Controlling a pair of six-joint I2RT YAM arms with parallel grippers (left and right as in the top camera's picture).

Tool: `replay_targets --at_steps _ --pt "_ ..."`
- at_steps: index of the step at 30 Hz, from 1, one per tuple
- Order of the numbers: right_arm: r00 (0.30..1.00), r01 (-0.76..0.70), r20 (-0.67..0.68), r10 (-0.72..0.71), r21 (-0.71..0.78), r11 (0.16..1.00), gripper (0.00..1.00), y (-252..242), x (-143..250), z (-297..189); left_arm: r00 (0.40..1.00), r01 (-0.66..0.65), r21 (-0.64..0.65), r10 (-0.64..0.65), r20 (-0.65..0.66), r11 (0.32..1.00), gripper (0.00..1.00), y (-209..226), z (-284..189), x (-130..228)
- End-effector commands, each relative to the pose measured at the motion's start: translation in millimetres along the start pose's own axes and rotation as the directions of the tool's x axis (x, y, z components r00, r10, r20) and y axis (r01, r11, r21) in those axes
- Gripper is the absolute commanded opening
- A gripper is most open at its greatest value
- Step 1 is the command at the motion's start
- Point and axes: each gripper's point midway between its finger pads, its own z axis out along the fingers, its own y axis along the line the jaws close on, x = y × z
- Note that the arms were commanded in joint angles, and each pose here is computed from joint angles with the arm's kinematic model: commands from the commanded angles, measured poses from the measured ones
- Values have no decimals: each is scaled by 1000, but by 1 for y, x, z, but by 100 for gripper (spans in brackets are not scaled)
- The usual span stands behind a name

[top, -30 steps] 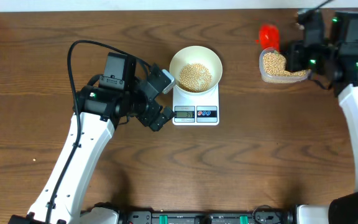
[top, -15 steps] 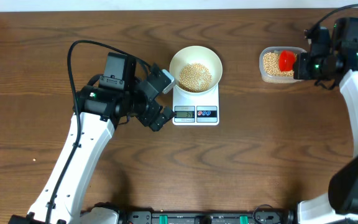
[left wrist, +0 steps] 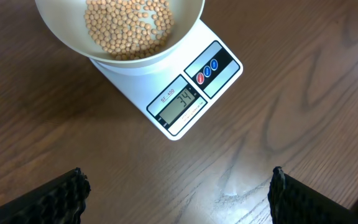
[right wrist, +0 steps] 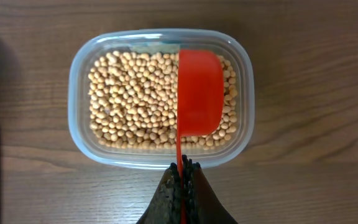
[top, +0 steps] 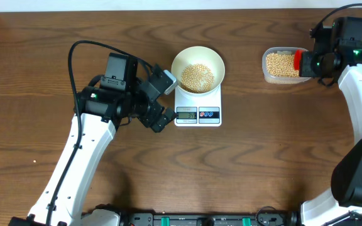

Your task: Scoop item into bowl and weigh 50g on scale

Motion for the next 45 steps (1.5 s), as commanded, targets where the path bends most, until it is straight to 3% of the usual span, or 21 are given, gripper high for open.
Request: replay_targets --at_steps 1,13,19,29,45 --pt "999 5 -45 -5 -1 1000 1 2 8 16 1000 -3 -11 3 20 1000 94 0 -7 -7" --pt "997 4 -72 -20 -219 976 1 47 14 25 1000 -3 -12 3 20 1000 94 0 -7 -7" --pt "996 -62 -86 38 -305 950 1 59 14 25 1000 -3 -12 3 19 1000 94 0 -7 -7" --pt "980 -198 -89 178 -380 903 1 31 9 15 1000 -3 -12 3 20 1000 94 0 -7 -7" --pt "936 -306 -49 349 -604 736 1 -11 -4 -22 1000 -3 -12 3 20 1000 94 0 -7 -7"
